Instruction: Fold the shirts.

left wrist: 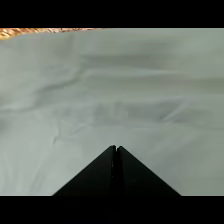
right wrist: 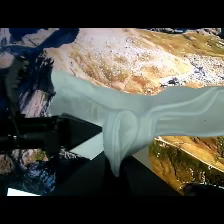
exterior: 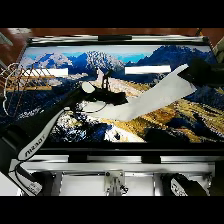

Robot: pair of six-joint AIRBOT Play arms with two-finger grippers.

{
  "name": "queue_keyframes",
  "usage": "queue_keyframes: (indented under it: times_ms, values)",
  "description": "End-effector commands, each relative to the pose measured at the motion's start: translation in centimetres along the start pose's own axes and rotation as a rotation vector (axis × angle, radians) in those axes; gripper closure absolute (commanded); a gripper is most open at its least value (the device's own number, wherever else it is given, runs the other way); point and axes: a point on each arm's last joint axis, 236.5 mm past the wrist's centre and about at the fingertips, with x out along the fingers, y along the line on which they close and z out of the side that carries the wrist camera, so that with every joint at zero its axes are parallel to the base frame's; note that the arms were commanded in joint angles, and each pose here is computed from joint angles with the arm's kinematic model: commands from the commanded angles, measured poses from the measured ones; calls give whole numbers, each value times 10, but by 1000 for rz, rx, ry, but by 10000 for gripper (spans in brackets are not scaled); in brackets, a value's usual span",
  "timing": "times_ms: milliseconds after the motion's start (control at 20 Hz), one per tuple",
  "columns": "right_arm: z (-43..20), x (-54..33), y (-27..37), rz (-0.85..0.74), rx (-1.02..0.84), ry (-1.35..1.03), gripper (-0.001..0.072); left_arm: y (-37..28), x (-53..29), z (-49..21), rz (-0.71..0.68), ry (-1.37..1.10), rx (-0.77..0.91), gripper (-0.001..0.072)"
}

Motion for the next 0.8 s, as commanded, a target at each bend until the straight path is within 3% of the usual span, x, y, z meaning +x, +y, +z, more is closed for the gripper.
queue_keyframes:
  times_ms: [0, 300, 500, 750]
  values:
    - [-5, -12, 7, 4, 1, -3, 642, -22, 51, -27, -70, -7, -129, 681]
    - [-12, -12, 4, -6, 8, 27, 642, -34, 95, -40, -204, -48, -384, 681]
    - [-11, -12, 4, -7, 8, 19, 642, -49, 72, -32, -276, -17, -273, 685]
    - [-6, -11, 5, -3, -13, -1, 642, -64, -9, 3, -207, -111, -66, 686]
